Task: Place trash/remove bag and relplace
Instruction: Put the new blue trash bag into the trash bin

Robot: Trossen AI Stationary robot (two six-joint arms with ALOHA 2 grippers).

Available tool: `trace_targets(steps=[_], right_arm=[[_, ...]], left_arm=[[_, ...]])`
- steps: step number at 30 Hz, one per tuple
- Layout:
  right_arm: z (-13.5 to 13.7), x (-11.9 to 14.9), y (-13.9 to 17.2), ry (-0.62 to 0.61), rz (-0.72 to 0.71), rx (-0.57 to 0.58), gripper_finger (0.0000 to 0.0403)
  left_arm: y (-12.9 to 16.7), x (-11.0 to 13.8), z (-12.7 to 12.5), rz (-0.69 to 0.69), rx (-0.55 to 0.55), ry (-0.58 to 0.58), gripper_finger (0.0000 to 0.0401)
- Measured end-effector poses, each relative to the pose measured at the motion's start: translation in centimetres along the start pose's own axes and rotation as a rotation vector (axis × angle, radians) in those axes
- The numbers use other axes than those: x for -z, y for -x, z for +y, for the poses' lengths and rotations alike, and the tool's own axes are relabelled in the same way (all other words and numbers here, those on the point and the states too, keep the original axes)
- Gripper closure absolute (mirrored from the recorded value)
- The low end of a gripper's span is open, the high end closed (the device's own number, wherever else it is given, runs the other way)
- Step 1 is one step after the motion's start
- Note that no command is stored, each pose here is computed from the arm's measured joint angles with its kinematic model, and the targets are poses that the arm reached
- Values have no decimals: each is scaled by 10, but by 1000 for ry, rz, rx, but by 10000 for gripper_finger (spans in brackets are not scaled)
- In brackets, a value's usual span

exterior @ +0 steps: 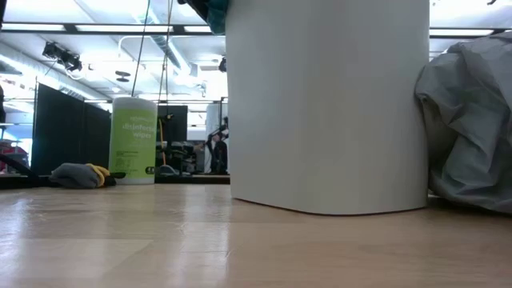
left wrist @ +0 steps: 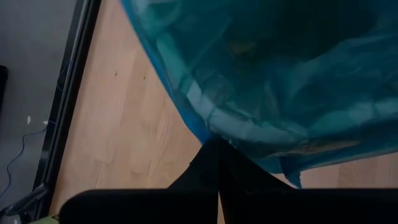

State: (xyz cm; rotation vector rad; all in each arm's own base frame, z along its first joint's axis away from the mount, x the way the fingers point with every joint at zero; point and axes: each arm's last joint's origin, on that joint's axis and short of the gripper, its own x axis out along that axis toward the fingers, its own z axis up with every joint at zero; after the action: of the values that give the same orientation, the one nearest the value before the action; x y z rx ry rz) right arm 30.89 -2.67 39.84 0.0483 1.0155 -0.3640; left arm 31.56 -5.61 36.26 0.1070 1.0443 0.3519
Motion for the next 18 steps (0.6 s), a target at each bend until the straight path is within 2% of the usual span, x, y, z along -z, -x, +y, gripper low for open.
trace_targets(steps=[5,15,18], right_arm=[[-3,3,-7,19,42,-62,403],[-15,2,-10,13,71,-291,403],[-18,2,-10,10,79,-308,403]], left_arm=[[0,2,1,20,-6,-4,400],[-6,0,-3,-16,6,45,400],[-10,1,-6,-25,10,49,400]])
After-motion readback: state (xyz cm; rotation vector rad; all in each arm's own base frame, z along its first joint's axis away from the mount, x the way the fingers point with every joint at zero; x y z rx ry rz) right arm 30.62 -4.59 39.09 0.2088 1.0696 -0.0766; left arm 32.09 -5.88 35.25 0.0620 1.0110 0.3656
